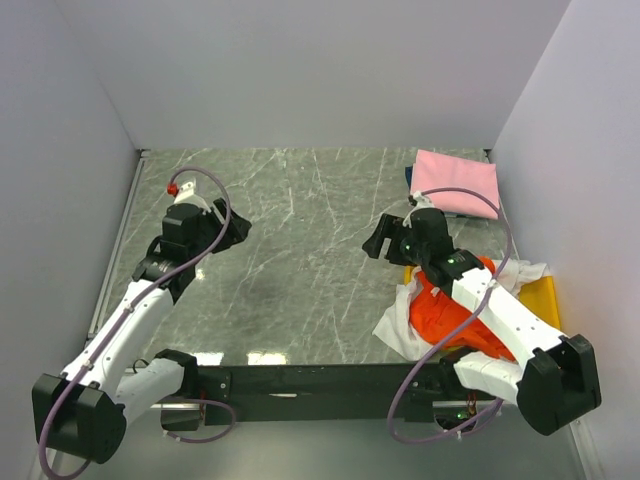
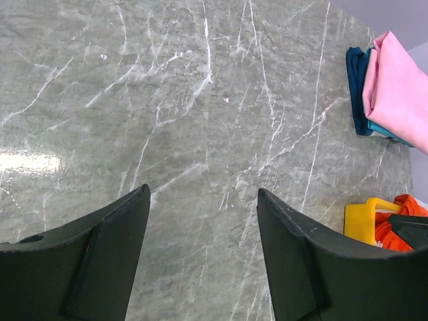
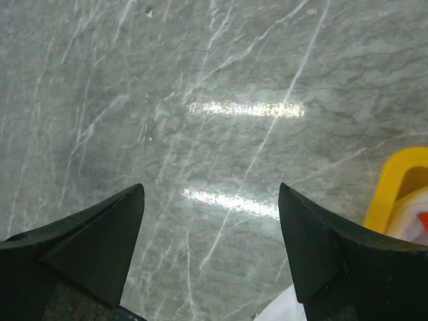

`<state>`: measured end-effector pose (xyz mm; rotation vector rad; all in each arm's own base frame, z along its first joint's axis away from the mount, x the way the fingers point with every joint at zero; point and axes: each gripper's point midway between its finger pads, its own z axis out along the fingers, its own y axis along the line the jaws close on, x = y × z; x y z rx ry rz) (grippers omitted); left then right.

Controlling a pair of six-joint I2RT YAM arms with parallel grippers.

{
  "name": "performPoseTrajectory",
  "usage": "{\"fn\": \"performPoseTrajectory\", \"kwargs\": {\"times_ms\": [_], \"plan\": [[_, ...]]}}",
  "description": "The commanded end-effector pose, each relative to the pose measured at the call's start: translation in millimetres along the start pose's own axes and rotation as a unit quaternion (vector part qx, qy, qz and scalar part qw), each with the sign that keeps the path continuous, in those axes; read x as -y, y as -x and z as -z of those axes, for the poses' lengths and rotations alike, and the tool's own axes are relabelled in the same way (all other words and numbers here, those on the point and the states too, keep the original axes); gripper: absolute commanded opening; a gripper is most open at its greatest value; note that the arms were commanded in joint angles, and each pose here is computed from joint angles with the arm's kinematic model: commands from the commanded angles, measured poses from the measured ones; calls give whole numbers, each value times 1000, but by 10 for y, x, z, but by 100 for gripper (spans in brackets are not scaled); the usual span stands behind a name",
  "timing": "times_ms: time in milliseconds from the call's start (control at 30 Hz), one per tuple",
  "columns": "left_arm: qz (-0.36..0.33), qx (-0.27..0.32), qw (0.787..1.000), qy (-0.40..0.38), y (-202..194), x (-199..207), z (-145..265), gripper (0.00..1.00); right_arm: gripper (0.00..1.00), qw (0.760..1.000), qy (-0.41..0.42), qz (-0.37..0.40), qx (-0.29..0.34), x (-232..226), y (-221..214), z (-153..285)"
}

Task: Fold and stack the t-shirts
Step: Reset both grippers

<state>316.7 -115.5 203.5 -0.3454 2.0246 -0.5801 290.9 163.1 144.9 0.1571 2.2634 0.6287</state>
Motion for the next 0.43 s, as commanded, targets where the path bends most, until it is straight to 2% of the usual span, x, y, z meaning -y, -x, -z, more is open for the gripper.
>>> {"fn": "performPoseTrajectory", "kwargs": {"times_ms": [0, 300, 400], "plan": [[-9, 35, 999, -18, 142, 78, 45, 71, 87, 999, -7, 2, 40, 1, 131, 67], [-24, 59, 997, -33, 232, 128, 94, 72, 87, 999, -17, -4, 47, 49, 119, 105], [-23, 52, 998, -27, 227, 124, 67, 72, 87, 998, -25, -9, 52, 74, 133, 111]]}}
